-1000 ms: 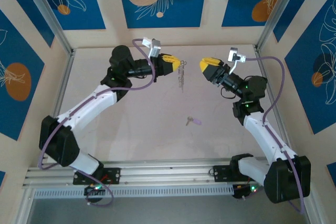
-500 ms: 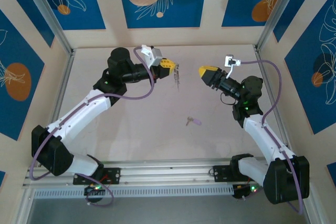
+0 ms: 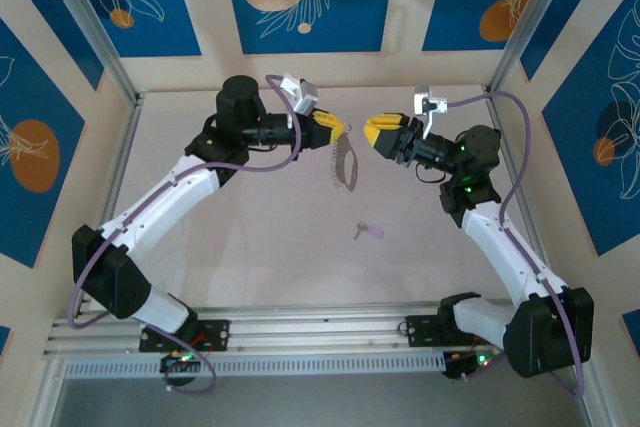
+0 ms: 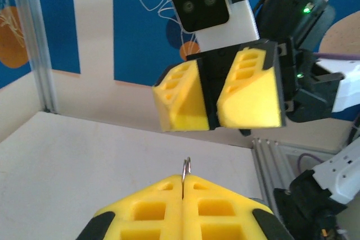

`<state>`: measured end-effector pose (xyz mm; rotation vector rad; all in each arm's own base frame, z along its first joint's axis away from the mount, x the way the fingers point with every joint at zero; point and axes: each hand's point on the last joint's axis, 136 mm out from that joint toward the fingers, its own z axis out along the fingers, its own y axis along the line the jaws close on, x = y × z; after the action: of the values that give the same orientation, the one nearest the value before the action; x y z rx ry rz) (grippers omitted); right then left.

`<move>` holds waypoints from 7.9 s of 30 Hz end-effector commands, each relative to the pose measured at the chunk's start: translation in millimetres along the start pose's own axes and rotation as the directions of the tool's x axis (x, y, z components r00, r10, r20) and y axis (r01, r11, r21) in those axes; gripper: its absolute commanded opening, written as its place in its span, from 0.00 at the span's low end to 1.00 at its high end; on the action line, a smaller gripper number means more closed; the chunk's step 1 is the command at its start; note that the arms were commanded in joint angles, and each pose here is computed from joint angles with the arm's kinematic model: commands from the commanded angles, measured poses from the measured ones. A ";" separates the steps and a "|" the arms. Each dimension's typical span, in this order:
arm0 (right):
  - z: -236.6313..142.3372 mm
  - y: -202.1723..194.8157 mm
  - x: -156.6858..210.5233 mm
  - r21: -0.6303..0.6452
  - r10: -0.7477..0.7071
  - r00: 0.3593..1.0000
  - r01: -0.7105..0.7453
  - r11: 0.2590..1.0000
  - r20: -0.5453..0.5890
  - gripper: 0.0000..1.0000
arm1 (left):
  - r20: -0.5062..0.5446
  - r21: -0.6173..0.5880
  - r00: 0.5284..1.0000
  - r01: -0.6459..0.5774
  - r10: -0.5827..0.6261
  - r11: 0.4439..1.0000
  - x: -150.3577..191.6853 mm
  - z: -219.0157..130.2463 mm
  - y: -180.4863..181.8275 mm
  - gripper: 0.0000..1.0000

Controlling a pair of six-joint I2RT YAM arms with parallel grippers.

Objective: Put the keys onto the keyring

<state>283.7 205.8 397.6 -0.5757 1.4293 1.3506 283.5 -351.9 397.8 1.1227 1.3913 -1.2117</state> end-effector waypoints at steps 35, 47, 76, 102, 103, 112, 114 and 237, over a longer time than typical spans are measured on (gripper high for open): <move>22.8 13.2 -0.8 -0.121 -0.057 0.998 0.052 0.991 -0.031 0.00 | 0.080 0.122 0.995 0.049 -0.059 0.991 -28.9 7.1 -14.8 0.03; 15.1 3.5 -27.3 -0.074 -0.054 0.992 0.062 0.995 0.115 0.00 | 0.338 -0.004 0.924 0.191 -0.178 0.982 -30.4 -20.2 20.8 0.47; 32.0 4.0 -24.0 -0.121 -0.022 0.993 0.036 0.992 0.117 0.00 | 0.352 0.142 0.904 0.205 -0.243 0.968 -38.3 -1.7 19.3 0.38; 30.2 2.8 -24.2 -0.101 -0.028 0.992 0.040 0.994 0.122 0.00 | 0.303 0.155 0.917 0.221 -0.259 0.963 -24.4 7.8 15.3 0.25; 30.2 2.8 -24.2 -0.101 -0.028 0.992 0.040 0.994 0.122 0.00 | 0.303 0.156 0.917 0.220 -0.259 0.963 -24.4 8.1 15.0 0.24; 28.8 1.5 -23.3 -0.094 -0.028 0.992 0.040 0.995 0.122 0.00 | 0.307 0.157 0.917 0.214 -0.254 0.964 -25.5 7.4 14.5 0.21; 28.5 0.8 -23.0 -0.091 -0.026 0.992 0.037 0.995 0.122 0.00 | 0.307 0.156 0.917 0.216 -0.255 0.964 -24.8 7.5 15.0 0.22; -76.8 -173.1 276.0 0.897 0.805 0.592 -0.377 0.231 0.041 0.38 | 0.296 -0.196 0.955 0.065 -0.004 0.979 17.1 -58.6 -22.0 0.00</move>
<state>315.9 173.3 55.5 0.5353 2.6576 0.8499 261.8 -297.6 372.0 0.7478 1.3459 -1.1709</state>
